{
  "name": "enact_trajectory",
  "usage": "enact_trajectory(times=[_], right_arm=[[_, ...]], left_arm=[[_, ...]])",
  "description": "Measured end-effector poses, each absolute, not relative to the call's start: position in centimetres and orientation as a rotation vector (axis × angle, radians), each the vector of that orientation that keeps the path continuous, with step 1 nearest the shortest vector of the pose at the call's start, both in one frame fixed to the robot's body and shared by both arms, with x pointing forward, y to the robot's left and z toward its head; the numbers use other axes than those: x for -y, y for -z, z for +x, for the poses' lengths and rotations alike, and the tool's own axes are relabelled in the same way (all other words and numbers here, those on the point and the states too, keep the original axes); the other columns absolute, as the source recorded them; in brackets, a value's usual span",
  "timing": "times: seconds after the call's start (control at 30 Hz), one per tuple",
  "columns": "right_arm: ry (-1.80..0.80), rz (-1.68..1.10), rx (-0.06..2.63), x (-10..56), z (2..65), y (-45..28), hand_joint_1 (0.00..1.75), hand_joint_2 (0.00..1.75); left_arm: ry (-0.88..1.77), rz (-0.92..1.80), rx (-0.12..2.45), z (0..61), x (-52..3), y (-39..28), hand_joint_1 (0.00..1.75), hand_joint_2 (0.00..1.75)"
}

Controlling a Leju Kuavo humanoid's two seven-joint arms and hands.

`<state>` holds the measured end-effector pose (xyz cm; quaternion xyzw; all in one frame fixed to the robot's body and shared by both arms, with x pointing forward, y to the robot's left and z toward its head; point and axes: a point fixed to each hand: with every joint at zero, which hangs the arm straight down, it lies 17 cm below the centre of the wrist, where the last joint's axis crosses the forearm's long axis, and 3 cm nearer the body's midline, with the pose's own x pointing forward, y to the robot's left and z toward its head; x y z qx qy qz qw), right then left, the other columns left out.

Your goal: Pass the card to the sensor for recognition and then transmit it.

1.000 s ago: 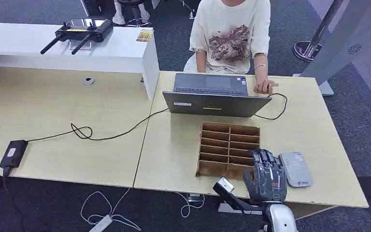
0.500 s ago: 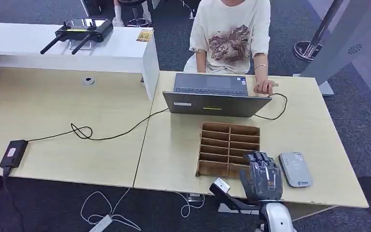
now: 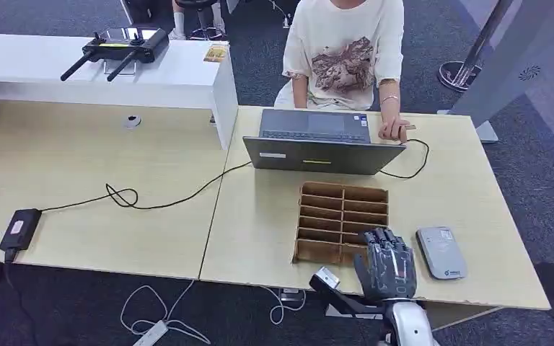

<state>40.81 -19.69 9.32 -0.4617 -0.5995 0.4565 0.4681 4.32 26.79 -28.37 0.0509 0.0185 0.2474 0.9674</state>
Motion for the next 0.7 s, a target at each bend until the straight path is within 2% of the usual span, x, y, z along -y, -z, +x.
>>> enact_trajectory(times=[0.07,0.1,0.3,0.37,0.4,0.5,0.6,0.7], right_arm=[[-1.127,-1.127,1.470,19.5,40.8,-9.1,0.72,1.75],[-1.131,-1.124,1.469,19.4,40.8,-9.1,0.87,1.75],[-1.150,-1.109,1.470,18.8,40.8,-8.5,0.96,1.75],[-1.153,-1.105,1.466,18.7,40.8,-8.3,0.94,1.75],[-1.155,-1.104,1.465,18.7,40.8,-8.3,1.01,1.75],[-1.159,-1.102,1.463,18.7,40.9,-8.1,0.91,1.75],[-1.161,-1.100,1.462,18.6,41.0,-8.0,1.01,1.75],[-1.162,-1.099,1.462,18.5,41.1,-8.0,0.98,1.75]], left_arm=[[-0.501,0.103,-0.037,4.3,-26.8,28.4,0.00,1.75],[-0.501,0.103,-0.037,4.3,-26.8,28.4,0.00,1.75],[-0.500,0.103,-0.037,4.3,-26.8,28.4,0.00,1.75],[-0.500,0.103,-0.037,4.3,-26.8,28.4,0.00,1.75],[-0.500,0.103,-0.036,4.3,-26.8,28.4,0.00,1.75],[-0.500,0.103,-0.036,4.3,-26.8,28.4,0.00,1.75],[-0.500,0.103,-0.036,4.3,-26.8,28.4,0.00,1.75],[-0.501,0.103,-0.036,4.3,-26.8,28.4,0.00,1.75]])
